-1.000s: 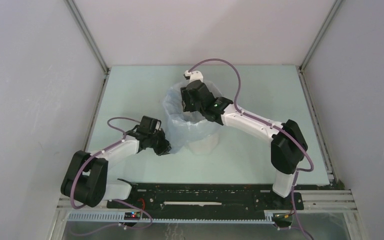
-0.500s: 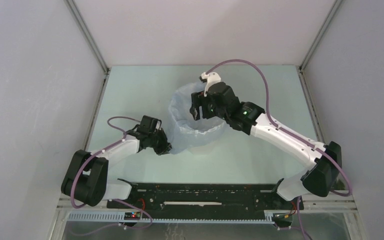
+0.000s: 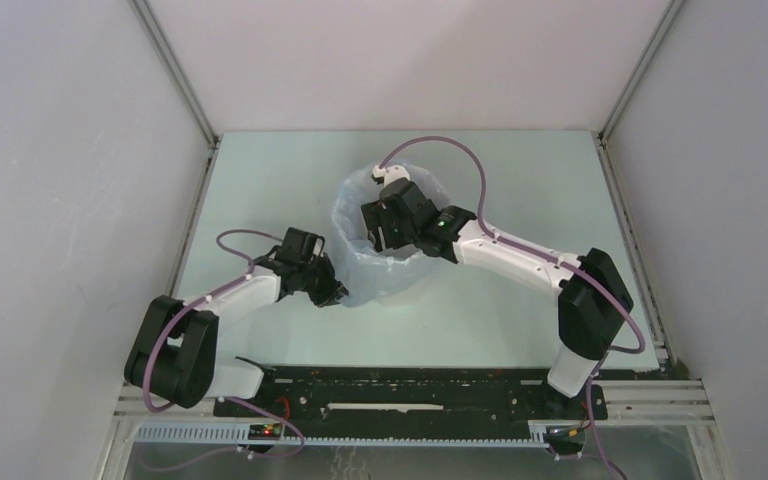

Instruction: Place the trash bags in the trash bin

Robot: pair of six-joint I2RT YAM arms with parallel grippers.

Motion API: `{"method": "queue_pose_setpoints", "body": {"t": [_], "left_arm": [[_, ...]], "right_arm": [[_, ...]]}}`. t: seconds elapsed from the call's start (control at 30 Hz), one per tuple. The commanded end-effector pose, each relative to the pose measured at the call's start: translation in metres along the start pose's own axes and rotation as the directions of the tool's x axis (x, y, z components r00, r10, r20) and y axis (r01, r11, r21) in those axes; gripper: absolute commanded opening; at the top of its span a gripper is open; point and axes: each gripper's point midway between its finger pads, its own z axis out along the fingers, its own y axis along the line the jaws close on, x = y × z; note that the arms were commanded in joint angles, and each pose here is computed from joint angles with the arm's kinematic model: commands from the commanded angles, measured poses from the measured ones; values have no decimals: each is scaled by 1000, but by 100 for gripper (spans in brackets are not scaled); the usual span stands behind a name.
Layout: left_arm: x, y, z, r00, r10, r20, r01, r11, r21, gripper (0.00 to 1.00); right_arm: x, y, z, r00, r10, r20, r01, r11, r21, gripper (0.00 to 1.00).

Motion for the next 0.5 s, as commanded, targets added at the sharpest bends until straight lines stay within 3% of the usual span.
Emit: {"method": "queue_pose_setpoints", "body": {"t": [0.0,0.23,0.47], "left_arm": [[-10,-19,-7,998,45,31,-47,998,41,0],[-13,-21,-14,995,81,51,-83,996,33,1],[-24,-27,-29,986,125,111,-127,992,18,19]], "right_arm": [[5,2,22,1000,-11,-23,11,1000,19,80],[-48,11,-54,999,-20,27,22,999,-43,88],[-61,6,-109,998,-62,-32,60,997,-41,94]]}}
